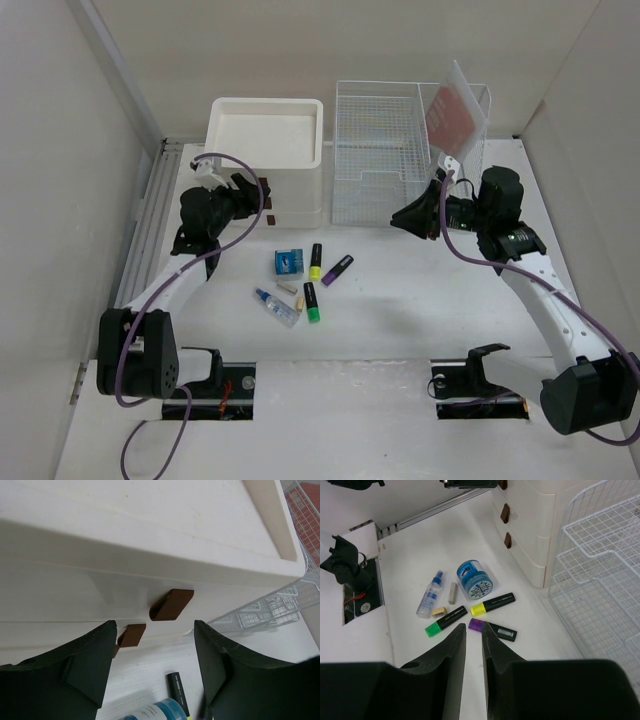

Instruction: Organize the desk

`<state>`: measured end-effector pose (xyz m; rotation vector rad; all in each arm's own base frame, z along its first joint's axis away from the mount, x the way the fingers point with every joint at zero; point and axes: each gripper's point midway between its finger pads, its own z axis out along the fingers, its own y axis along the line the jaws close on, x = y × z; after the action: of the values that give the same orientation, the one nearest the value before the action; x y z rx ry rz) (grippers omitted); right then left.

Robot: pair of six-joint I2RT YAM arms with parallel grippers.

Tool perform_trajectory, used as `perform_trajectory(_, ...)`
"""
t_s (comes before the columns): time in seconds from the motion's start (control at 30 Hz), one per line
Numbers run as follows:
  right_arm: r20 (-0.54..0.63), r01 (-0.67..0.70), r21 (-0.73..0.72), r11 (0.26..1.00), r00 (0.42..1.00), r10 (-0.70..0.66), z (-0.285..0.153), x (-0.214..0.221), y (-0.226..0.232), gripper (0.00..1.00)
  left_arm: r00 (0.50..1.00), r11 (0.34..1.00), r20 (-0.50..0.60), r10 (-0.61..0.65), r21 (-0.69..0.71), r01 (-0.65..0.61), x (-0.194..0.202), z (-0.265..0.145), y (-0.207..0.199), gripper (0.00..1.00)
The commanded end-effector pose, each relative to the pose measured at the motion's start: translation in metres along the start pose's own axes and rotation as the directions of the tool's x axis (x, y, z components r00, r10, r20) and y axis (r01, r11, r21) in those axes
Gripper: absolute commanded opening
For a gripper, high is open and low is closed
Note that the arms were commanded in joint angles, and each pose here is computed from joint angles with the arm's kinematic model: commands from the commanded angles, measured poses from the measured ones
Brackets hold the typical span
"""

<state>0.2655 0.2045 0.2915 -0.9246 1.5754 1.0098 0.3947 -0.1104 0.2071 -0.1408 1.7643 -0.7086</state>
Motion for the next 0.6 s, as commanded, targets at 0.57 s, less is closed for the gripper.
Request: perform_trajectory(0.57,0.027,0.052,-0.034,0.998,0.998,-0.051,-0.001,-0.009,0.004,0.25,0.993,0.995,0.086,0.085,0.035,-0.088,-0.035,0.017,-0.019,0.54)
